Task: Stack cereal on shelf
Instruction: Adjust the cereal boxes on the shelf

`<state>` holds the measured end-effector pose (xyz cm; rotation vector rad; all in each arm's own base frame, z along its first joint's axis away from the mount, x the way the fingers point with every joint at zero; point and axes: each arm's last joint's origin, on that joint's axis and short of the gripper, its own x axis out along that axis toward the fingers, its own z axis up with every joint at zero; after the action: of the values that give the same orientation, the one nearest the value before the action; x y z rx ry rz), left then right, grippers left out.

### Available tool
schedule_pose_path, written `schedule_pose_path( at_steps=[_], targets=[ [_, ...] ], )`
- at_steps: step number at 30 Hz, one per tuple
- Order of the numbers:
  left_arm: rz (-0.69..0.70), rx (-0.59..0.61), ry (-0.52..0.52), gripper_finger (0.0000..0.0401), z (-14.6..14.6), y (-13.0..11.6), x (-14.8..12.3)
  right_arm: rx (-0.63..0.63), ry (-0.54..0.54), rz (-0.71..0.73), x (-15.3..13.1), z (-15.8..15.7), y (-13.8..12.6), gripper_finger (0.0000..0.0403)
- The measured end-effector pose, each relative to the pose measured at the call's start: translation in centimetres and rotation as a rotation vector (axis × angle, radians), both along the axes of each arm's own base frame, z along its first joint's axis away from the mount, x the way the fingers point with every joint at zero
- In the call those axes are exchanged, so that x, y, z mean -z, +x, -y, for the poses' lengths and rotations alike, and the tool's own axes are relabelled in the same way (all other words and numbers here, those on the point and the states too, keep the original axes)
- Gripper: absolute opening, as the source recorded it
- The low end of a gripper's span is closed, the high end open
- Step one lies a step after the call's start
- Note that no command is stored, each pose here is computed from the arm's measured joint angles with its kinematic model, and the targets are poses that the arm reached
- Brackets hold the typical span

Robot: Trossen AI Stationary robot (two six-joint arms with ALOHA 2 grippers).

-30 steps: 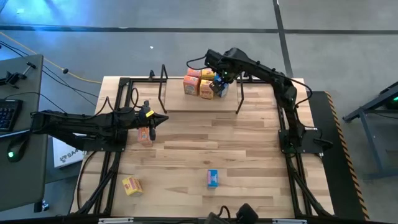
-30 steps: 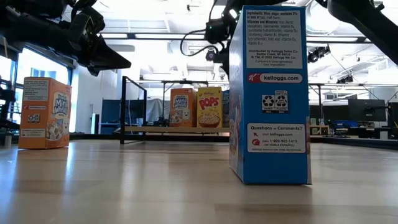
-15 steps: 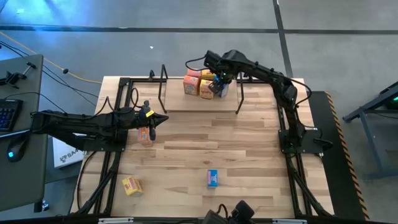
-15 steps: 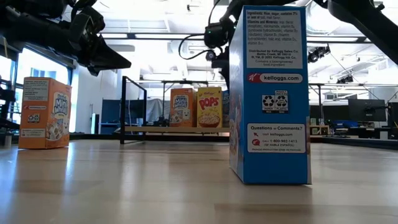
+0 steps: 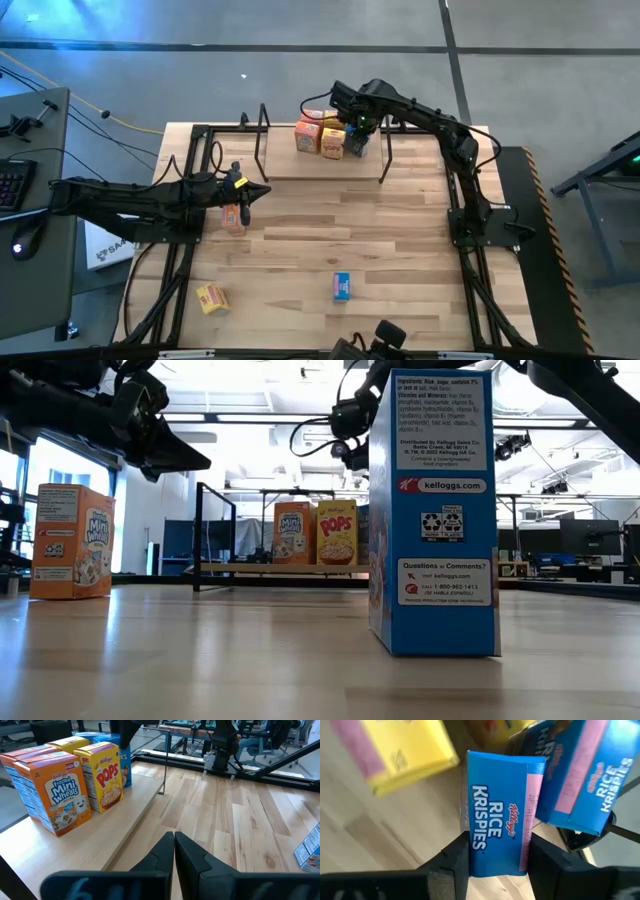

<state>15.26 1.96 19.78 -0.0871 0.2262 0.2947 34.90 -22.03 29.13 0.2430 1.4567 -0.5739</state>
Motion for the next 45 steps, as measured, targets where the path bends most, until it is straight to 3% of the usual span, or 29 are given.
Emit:
schedule_pose_path(
  at_steps=[6,19,33,41,45],
  targets=[
    [0.0,0.0,0.0,0.0007,0.0,0.0,0.0,-0.145,0.026,-0.069,0.0,-0.2,-0.4,0.0141],
    [-0.003,0.002,0.006,0.0007,0.0,0.0,0.0,-0.299,0.045,-0.113,0.1,-0.9,-0.2,0.0144],
    [-0.001,0.0,0.001,0.0007,0.0,0.0,0.0,-0.313,-0.057,-0.07,-0.5,-0.7,0.7,0.0227],
    [-0.002,0.002,0.005,0.0007,0.0,0.0,0.0,-0.322,-0.133,-0.01,-4.3,-2.3,1.2,0.0225],
    [-0.003,0.001,0.005,0.0007,0.0,0.0,0.0,-0.295,-0.142,0.055,-5.7,-4.1,1.8,0.0192]
  ],
)
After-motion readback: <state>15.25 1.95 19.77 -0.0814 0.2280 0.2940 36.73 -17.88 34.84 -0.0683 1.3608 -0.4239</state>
